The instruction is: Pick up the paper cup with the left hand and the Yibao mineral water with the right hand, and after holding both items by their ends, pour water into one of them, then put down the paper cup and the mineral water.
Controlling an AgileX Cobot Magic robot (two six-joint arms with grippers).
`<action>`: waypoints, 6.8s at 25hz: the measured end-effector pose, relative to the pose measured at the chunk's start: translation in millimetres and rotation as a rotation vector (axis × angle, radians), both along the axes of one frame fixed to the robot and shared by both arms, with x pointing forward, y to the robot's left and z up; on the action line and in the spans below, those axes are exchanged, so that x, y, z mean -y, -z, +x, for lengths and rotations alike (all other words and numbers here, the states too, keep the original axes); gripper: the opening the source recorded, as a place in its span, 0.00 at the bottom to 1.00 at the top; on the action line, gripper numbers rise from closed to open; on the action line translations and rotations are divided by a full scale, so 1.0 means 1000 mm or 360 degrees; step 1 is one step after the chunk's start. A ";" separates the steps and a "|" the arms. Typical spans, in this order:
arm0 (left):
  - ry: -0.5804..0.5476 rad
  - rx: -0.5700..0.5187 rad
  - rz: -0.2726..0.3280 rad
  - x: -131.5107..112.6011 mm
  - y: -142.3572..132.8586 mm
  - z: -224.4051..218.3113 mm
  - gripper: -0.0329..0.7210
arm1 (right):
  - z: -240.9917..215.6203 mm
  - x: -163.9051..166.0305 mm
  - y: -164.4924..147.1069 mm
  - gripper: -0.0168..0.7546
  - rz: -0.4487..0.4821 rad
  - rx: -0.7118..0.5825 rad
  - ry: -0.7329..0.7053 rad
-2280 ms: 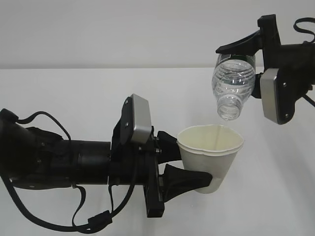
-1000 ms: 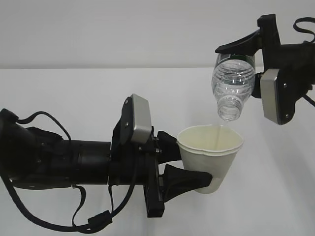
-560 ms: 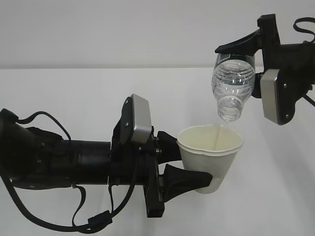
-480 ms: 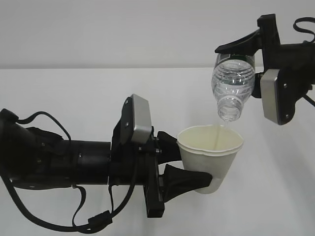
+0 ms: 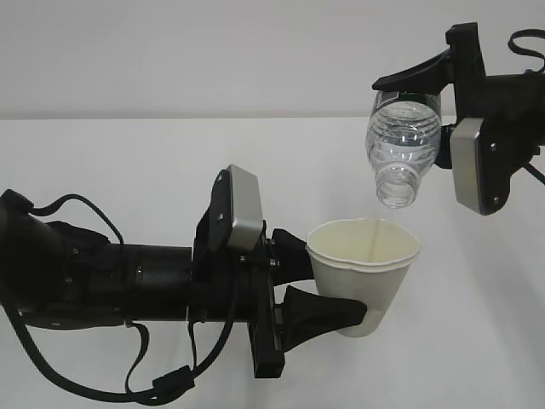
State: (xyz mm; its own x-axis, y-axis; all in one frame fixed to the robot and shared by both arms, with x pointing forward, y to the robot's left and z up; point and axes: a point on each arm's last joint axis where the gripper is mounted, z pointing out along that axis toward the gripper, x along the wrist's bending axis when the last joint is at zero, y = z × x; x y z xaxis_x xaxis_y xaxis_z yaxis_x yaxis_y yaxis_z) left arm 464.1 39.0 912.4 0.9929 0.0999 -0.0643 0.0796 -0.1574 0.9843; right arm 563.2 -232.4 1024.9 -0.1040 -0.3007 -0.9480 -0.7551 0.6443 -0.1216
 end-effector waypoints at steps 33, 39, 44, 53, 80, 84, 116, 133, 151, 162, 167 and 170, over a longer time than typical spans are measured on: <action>0.0000 0.0000 0.0000 0.000 0.000 0.000 0.57 | 0.000 0.000 0.000 0.66 -0.0001 0.0006 0.0001; 0.0000 0.0000 0.0001 0.000 0.000 0.000 0.57 | 0.000 0.000 0.000 0.66 0.0002 0.0006 0.0003; 0.0000 0.0000 0.0001 0.000 0.000 0.000 0.57 | 0.000 0.000 0.000 0.66 0.0001 0.0009 -0.0001; 0.0000 0.0000 0.0001 0.000 0.000 0.000 0.57 | 0.000 0.000 0.000 0.66 -0.0001 0.0011 -0.0002; -0.0001 0.0000 0.0003 0.000 0.000 0.000 0.57 | 0.000 -0.001 -0.001 0.66 -0.0003 0.0028 -0.0022; -0.0001 0.0000 0.0003 0.000 0.000 0.000 0.57 | 0.000 -0.001 -0.001 0.66 -0.0003 0.0028 -0.0022; -0.0001 0.0000 0.0003 0.000 0.000 0.000 0.56 | -0.001 -0.001 -0.001 0.66 -0.0005 0.0033 -0.0027; -0.0001 0.0000 0.0003 0.000 0.000 0.000 0.56 | 0.000 -0.001 -0.001 0.66 -0.0006 0.0037 -0.0027; -0.0003 0.0000 0.0007 0.000 0.000 0.000 0.56 | 0.000 -0.001 -0.001 0.66 -0.0012 0.0044 -0.0030; -0.0003 0.0000 0.0007 0.000 0.000 0.000 0.55 | 0.000 -0.001 -0.001 0.66 -0.0018 0.0050 -0.0032; -0.0003 0.0000 0.0007 0.000 0.000 0.000 0.55 | 0.000 -0.001 -0.001 0.66 -0.0019 0.0051 -0.0032; -0.0003 0.0000 0.0007 0.000 0.000 0.000 0.55 | 0.000 -0.001 -0.001 0.66 -0.0020 0.0053 -0.0033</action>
